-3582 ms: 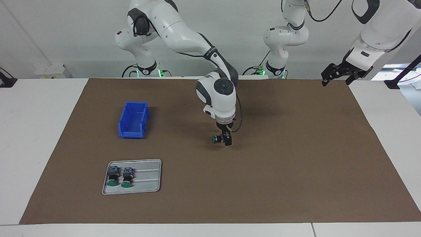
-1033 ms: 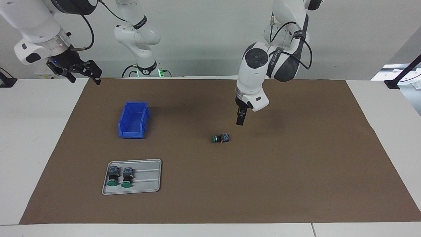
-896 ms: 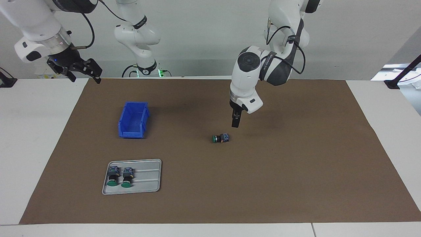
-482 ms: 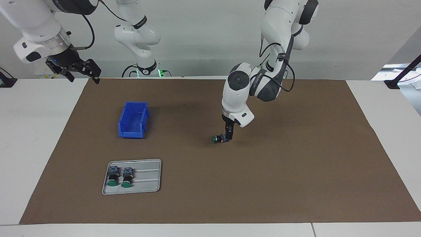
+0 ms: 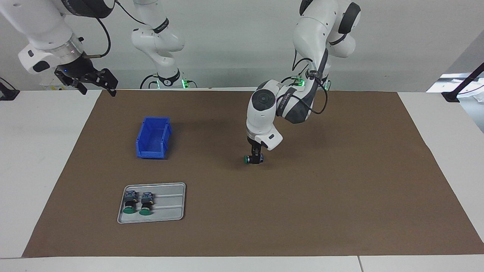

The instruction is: Place and press button with both arms

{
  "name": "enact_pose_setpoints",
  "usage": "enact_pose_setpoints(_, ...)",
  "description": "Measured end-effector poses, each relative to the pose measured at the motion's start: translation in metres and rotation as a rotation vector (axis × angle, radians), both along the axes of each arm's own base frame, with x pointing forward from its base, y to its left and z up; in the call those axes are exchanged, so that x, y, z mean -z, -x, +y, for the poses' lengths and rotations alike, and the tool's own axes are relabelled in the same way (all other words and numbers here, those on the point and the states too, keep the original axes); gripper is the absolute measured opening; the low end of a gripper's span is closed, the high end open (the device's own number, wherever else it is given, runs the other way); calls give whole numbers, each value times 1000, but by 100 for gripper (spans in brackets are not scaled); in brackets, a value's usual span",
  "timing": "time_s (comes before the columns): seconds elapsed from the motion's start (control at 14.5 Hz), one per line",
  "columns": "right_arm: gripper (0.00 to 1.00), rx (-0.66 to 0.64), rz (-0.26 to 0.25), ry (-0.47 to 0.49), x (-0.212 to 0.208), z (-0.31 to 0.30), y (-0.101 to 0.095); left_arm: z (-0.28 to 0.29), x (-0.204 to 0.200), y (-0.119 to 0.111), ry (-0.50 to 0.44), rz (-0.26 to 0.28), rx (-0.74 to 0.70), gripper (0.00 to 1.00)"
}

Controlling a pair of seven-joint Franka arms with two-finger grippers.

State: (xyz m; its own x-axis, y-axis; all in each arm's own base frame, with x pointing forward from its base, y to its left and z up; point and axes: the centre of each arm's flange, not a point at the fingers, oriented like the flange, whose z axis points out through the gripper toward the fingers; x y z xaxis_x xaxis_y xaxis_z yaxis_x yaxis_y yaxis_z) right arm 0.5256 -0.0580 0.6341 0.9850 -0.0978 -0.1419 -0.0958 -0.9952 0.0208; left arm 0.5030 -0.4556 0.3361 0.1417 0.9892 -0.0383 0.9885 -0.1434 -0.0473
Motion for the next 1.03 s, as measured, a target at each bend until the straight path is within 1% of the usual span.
enact_pose_setpoints(0.48,99,0,0,0,0,0,0,-7,35,4,-19,24,-8,100)
enact_pose_setpoints(0.69,99,0,0,0,0,0,0,-10,40,4,-18,23,-12,97)
enact_pose_setpoints(0.76,99,0,0,0,0,0,0,-11,39,4,-17,22,-14,92)
enact_pose_setpoints(0.83,99,0,0,0,0,0,0,-11,39,3,-16,21,-15,79)
enact_pose_setpoints(0.9,99,0,0,0,0,0,0,-11,38,3,-16,20,-16,78)
enact_pose_setpoints(0.96,99,0,0,0,0,0,0,-11,38,3,-15,19,-17,74)
enact_pose_setpoints(1.03,99,0,0,0,0,0,0,-11,38,3,-14,18,-18,64)
